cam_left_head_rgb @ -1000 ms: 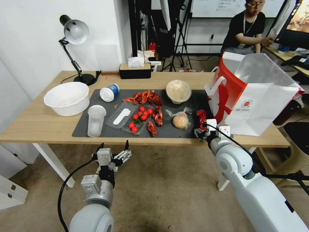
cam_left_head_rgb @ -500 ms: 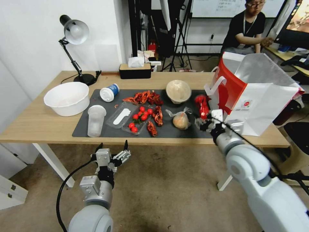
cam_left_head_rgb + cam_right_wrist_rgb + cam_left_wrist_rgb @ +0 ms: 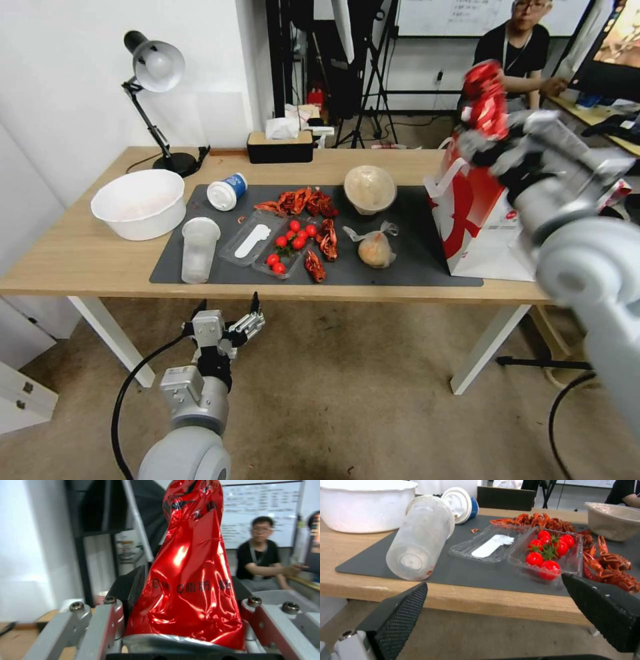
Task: Pick up the trash from the table and place it into the takeout bag.
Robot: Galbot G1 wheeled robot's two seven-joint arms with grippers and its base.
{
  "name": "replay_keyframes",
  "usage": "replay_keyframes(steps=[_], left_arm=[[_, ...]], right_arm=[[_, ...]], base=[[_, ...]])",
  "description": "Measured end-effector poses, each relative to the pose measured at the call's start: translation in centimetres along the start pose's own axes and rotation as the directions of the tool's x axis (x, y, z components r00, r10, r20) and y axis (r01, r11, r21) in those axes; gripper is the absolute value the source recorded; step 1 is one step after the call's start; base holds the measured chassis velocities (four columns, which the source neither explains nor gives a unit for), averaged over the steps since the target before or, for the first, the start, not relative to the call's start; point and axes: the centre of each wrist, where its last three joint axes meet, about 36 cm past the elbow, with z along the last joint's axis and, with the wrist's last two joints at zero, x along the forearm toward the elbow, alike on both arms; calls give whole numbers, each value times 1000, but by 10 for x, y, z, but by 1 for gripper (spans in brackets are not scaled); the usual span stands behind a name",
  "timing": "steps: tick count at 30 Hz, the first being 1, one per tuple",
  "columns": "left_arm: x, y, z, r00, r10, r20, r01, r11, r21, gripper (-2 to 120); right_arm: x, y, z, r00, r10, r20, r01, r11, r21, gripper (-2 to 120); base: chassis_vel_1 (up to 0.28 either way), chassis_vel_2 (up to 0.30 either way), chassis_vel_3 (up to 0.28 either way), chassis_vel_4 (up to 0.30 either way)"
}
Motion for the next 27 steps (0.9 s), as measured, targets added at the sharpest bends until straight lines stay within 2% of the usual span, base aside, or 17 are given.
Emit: replay_keyframes(steps=[5,8,10,11,13,14,15,17,18,21,24,27], left_arm=[[3,0,1,1000,-5,-8,5,1000,4,100],[3,1,-1,1000,-8,-3,8,1000,7,100],[3,2,-2,1000,-10,-3,10,1000,12,100],[3,2,-2,1000,-10,-3,10,1000,12,100],[3,2,-2,1000,-13,-5,13,1000,17,100],[3,2,-2,1000,-13,-5,13,1000,17,100],[3,2,-3,1000,-14,-6,14,1000,18,100],[3,1,-3,1000,-13,-7,13,1000,19,100],[3,1,-3,1000,-13,-7,13,1000,19,100],[3,2,-4,1000,-14,-6,14,1000,24,100],[2,5,-6,1000,-17,-1,17,999,28,100],[2,6,-8,1000,-18,1,18,999,31,100]], right_arm=[[-13,-13,-4,995,90,-32,-90,996,-1,43],[-18,-17,1,993,103,-48,-104,994,-16,43],[-19,-18,5,992,115,-60,-117,993,-22,51],[-19,-18,5,992,115,-60,-117,993,-22,51],[-18,-20,9,989,132,-68,-133,991,-17,63],[-18,-20,9,989,132,-68,-133,991,-17,63],[-17,-21,10,988,140,-72,-140,990,-4,70],[-16,-23,11,986,148,-77,-148,989,9,78],[-16,-23,11,986,148,-77,-148,989,9,78],[-14,-21,13,987,143,-72,-142,990,12,93],[-10,-17,15,990,124,-60,-124,992,-1,99],[-4,-11,19,995,88,-45,-89,996,-21,100]], base=[[0,0,0,0],[0,0,0,0],[0,0,0,0],[0,0,0,0],[0,0,0,0],[0,0,0,0],[0,0,0,0],[0,0,0,0],[0,0,0,0],[0,0,0,0],[0,0,0,0],[0,0,0,0]])
